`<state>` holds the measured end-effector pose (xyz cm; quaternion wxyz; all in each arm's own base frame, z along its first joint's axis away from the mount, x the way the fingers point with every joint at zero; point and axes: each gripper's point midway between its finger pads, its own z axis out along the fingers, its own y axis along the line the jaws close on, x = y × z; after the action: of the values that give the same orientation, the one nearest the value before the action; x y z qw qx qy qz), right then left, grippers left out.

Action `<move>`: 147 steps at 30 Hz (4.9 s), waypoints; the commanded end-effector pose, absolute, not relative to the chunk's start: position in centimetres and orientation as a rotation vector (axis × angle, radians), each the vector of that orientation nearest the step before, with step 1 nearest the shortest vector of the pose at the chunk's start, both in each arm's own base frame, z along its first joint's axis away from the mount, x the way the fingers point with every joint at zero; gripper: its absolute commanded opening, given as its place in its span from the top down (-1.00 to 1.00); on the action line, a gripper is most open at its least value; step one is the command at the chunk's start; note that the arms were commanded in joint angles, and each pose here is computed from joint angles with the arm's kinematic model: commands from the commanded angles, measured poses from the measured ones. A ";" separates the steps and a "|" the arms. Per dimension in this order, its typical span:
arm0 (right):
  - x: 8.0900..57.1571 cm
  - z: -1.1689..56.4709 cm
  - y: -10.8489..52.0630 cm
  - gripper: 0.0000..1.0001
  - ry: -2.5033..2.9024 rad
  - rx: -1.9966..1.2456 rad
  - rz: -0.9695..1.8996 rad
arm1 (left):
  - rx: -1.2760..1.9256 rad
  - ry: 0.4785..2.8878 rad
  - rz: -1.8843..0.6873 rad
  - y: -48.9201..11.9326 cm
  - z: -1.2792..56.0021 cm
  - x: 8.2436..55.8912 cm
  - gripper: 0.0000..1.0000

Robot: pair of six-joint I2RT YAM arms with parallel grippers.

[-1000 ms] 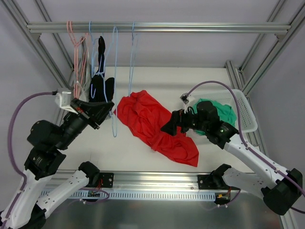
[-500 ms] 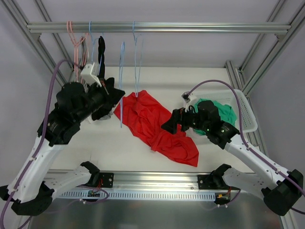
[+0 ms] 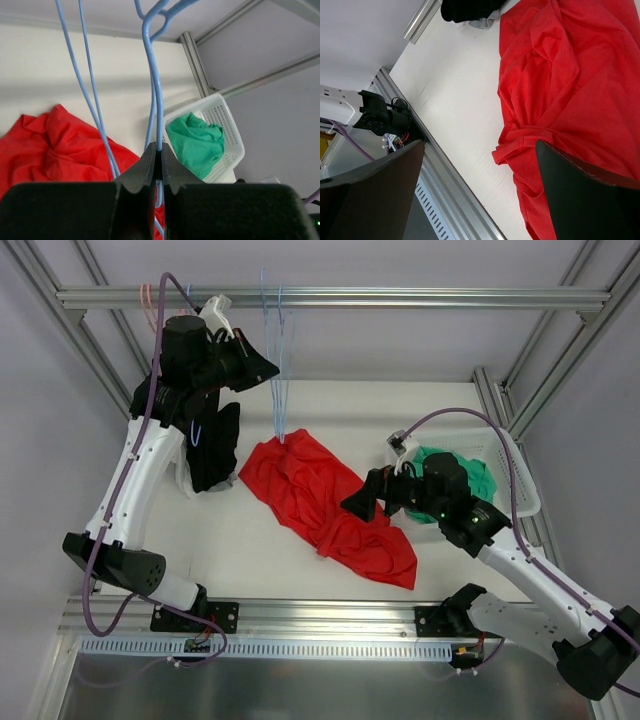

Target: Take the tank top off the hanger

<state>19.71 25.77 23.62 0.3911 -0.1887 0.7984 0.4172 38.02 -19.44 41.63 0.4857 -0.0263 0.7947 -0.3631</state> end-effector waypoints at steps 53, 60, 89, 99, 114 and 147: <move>30.0 5.7 29.5 0.99 2.403 -0.518 0.204 | -0.001 1.678 -0.332 -5.3 28.5 18.9 -0.97; 29.4 20.1 29.3 0.99 2.090 -0.441 0.448 | -0.008 1.650 -0.336 -5.1 28.8 18.4 -0.97; 30.6 53.5 2.7 0.99 1.565 0.029 -0.037 | -0.017 1.637 -0.350 -5.1 28.9 18.1 -0.97; 34.7 44.0 -1.5 0.99 1.698 0.245 -0.034 | -0.012 1.644 -0.359 -5.3 28.8 18.2 -0.97; 36.1 24.0 0.4 0.99 1.819 0.684 0.555 | -0.012 1.646 -0.366 -5.4 28.8 18.2 -0.97; 30.5 9.7 -5.8 0.99 1.766 1.625 0.013 | -0.023 1.639 -0.351 -5.1 28.9 18.2 -0.97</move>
<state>31.09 -5.72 8.10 0.3584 0.5793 0.7316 0.0247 17.84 -5.17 28.15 0.6572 -0.0072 0.7373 -0.1560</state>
